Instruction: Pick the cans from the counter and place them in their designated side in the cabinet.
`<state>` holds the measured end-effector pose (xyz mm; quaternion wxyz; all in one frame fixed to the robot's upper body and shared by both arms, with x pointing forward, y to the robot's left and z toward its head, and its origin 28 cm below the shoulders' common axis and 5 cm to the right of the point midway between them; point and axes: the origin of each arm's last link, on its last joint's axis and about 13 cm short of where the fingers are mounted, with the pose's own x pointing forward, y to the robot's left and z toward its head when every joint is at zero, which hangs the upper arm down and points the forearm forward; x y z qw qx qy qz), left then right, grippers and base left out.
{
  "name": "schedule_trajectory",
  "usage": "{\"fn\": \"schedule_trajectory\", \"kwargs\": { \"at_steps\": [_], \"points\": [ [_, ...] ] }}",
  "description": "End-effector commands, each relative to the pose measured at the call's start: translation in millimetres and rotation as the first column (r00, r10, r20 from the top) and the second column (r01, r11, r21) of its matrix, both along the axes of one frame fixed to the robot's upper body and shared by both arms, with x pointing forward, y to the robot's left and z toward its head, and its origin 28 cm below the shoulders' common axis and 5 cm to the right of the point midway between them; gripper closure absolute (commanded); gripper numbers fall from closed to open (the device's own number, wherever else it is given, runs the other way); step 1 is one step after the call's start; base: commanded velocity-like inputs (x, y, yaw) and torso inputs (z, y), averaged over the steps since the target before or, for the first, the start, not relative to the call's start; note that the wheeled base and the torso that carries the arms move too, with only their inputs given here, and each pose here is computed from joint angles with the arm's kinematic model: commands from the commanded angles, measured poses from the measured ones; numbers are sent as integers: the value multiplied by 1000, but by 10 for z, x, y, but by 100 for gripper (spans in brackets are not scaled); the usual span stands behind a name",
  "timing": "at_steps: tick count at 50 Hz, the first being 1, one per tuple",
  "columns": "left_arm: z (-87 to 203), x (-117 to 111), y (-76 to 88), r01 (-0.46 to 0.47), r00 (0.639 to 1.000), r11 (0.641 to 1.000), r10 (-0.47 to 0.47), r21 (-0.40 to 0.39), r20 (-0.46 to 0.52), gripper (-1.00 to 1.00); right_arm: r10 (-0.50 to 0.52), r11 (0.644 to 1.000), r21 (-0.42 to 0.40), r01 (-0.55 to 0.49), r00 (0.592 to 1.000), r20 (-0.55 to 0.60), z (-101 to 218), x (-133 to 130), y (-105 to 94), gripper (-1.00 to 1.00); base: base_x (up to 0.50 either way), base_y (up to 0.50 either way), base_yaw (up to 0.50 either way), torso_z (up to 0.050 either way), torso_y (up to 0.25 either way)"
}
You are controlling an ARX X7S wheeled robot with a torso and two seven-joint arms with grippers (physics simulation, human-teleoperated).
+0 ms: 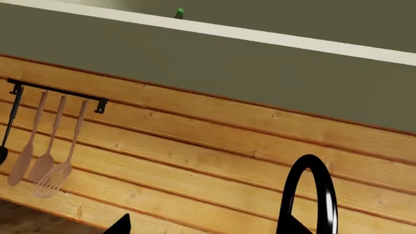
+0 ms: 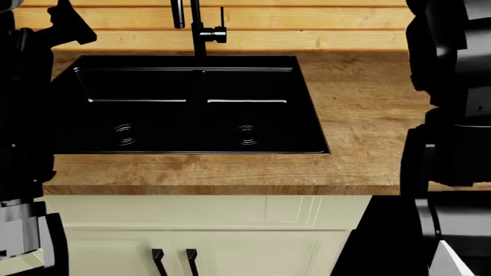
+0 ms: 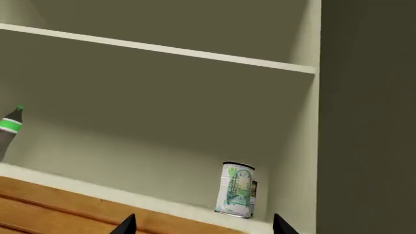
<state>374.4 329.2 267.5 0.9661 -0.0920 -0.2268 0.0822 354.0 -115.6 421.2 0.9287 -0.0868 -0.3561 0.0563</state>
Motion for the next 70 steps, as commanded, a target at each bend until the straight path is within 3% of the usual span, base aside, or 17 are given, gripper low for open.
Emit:
{"fn": "schedule_trajectory", "kwargs": {
  "at_steps": [1, 18, 27, 47, 56, 70],
  "points": [
    [-1, 11, -1, 18, 998, 1000, -18, 3, 52, -100, 4, 1000, -12, -5, 1000, -6, -371, -131, -18, -100, 0, 0, 0, 0, 0],
    [5, 39, -8, 36, 979, 998, -26, -51, 202, -100, 10, 1000, 7, -10, 1000, -24, -721, -178, -35, -100, 0, 0, 0, 0, 0],
    [9, 49, -15, 92, 964, 992, -67, -88, 258, -100, 18, 1000, 19, -17, 999, -30, -846, -192, -46, -100, 0, 0, 0, 0, 0],
    [12, 55, -23, 121, 952, 980, -70, -158, 296, -100, 3, 999, 51, 2, 996, -90, -1243, -420, -76, -100, 0, 0, 0, 0, 0],
    [16, 63, -20, 75, 942, 987, -23, -143, 336, -100, 9, 998, 65, -1, 993, -114, -1403, -478, -93, -100, 0, 0, 0, 0, 0],
    [20, 71, -12, 63, 924, 995, -31, -73, 382, -100, 28, 996, 85, -16, 989, -148, -1624, -336, -31, -100, 0, 0, 0, 0, 0]
  ]
}}
